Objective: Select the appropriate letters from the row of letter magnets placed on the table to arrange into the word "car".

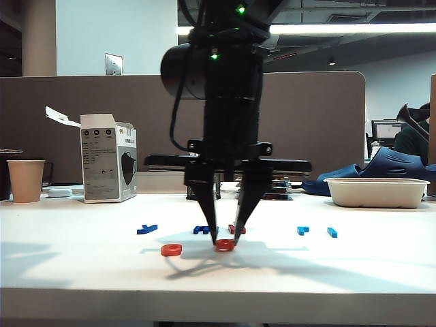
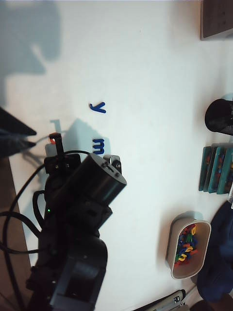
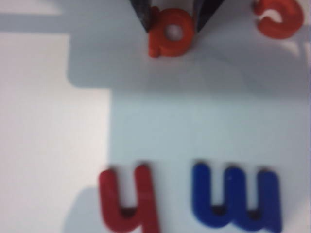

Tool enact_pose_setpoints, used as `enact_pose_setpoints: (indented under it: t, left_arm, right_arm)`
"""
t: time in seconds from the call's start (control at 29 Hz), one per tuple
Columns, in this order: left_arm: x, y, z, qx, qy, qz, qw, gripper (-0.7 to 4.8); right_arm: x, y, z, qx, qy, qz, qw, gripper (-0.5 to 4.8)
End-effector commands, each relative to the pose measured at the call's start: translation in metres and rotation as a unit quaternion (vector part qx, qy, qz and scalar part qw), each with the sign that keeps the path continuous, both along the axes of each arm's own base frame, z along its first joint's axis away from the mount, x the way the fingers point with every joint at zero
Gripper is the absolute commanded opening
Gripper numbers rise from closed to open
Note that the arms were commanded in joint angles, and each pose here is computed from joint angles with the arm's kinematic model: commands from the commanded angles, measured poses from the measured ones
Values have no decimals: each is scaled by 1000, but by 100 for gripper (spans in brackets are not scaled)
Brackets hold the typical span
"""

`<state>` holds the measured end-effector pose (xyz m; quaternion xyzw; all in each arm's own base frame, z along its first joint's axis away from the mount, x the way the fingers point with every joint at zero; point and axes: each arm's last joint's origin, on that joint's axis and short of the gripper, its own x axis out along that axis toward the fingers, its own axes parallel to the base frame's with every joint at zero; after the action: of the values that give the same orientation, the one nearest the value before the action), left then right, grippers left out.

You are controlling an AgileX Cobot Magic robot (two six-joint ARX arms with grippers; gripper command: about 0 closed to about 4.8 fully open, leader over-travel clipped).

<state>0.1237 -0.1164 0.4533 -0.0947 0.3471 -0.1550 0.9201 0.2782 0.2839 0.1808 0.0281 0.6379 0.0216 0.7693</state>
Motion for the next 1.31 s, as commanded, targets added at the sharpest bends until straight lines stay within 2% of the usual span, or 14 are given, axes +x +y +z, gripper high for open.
enact_pose_setpoints:
  t: [0.03,0.31,1.21,1.31]
  left_arm:
    - [0,0,2,-6,-6,0,1000,-5]
    - [0,0,2,-6,-6,0,1000,-5]
    - [0,0,2,-6,-6,0,1000,-5]
    - [0,0,2,-6,-6,0,1000,-5]
  right_arm:
    - [-6,7,4,10,-5,-8,1000,84]
    - [-14,14,4,14,-4,-14,1000,84]
    - [-16,12,2,4,6,-18,1000,86]
    - [-16,12,2,4,6,-18,1000,105]
